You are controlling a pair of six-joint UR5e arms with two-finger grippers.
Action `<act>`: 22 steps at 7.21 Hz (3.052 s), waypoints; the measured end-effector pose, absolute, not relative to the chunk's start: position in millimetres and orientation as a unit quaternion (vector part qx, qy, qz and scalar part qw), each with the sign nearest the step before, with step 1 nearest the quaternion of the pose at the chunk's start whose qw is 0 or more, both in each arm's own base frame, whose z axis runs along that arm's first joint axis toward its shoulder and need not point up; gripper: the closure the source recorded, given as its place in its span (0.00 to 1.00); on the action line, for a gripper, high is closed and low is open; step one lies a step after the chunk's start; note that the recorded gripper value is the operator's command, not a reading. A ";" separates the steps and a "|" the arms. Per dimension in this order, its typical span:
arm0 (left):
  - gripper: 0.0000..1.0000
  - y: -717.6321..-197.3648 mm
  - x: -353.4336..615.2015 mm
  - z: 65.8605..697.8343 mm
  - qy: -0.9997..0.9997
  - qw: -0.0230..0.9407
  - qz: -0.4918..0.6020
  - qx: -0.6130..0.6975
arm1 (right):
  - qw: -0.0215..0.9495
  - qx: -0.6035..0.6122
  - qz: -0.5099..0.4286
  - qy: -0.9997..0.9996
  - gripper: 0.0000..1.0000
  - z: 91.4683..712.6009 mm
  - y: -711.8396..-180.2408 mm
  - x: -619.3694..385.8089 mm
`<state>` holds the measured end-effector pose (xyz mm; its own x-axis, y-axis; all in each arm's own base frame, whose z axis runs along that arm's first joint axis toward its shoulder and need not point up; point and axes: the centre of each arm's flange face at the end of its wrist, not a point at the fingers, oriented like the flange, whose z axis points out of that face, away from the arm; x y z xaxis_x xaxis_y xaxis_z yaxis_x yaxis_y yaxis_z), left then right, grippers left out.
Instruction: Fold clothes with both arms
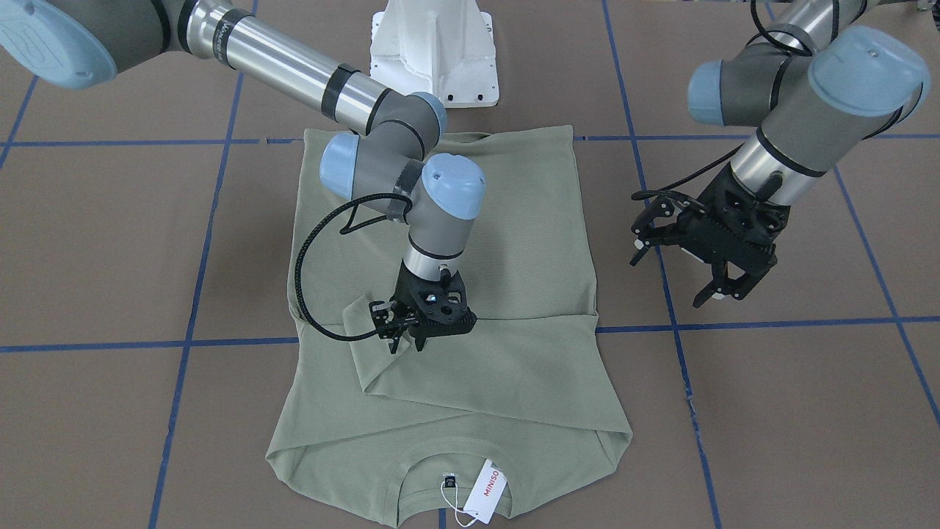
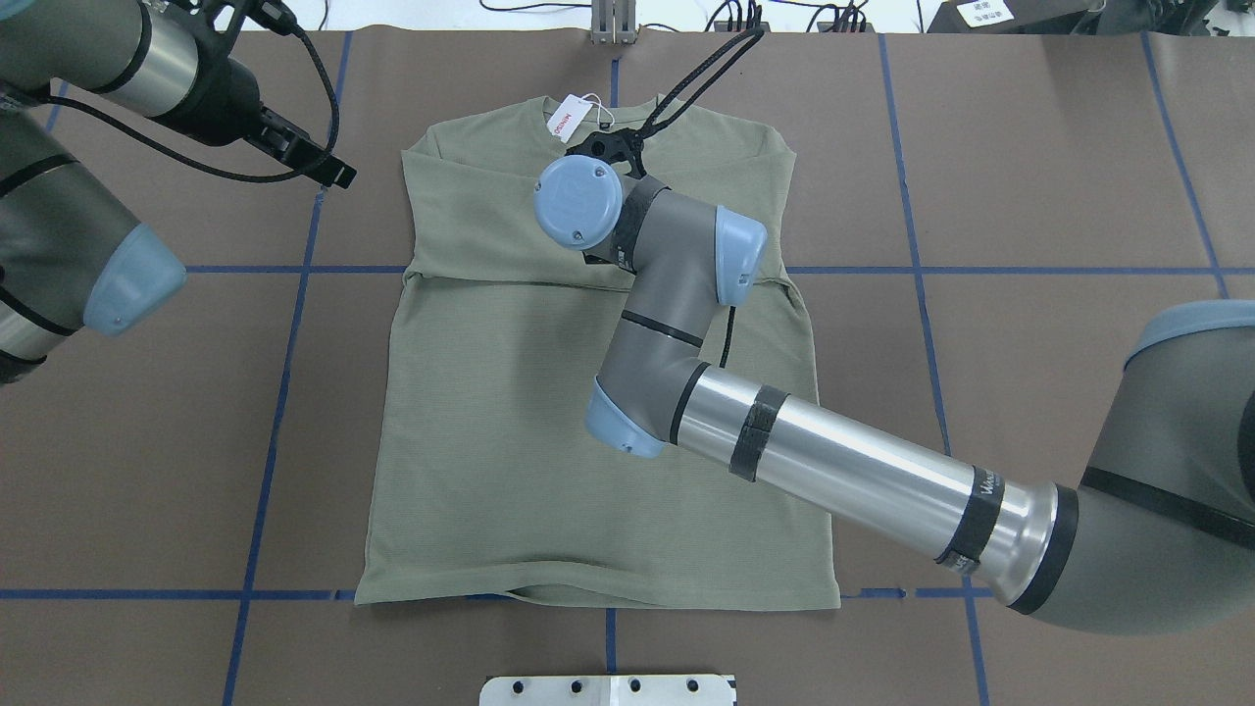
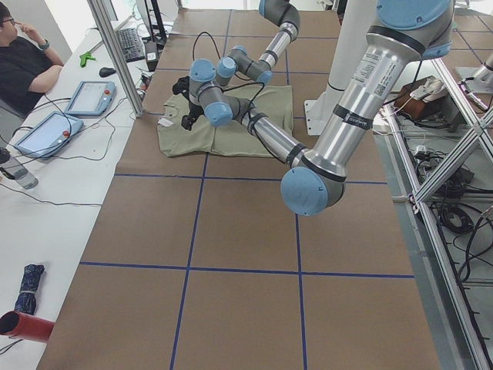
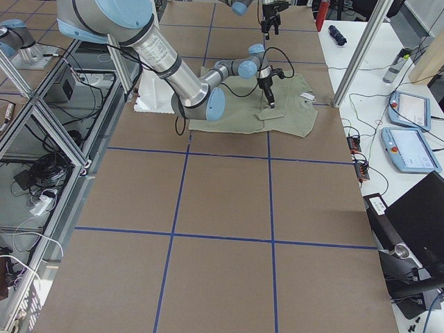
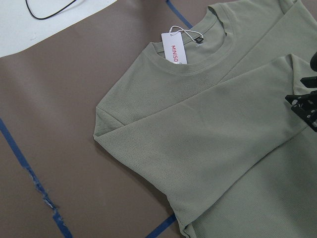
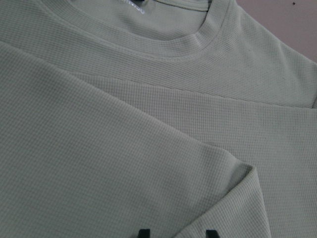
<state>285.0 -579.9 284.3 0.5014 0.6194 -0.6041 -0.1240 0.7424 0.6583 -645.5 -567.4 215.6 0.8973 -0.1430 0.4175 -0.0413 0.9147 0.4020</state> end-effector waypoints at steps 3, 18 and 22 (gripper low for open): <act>0.00 -579.6 284.8 283.7 0.445 0.820 0.226 0.279 | 0.953 0.205 -0.028 -0.224 1.00 216.6 -566.2 -646.5; 0.00 -569.9 283.4 267.9 0.460 0.820 0.199 0.275 | 0.943 0.232 -0.079 -0.226 0.00 282.7 -612.1 -506.8; 0.00 -489.0 315.8 272.0 0.484 0.846 0.049 0.219 | 0.909 0.174 0.019 -0.377 0.00 276.3 -510.7 -433.2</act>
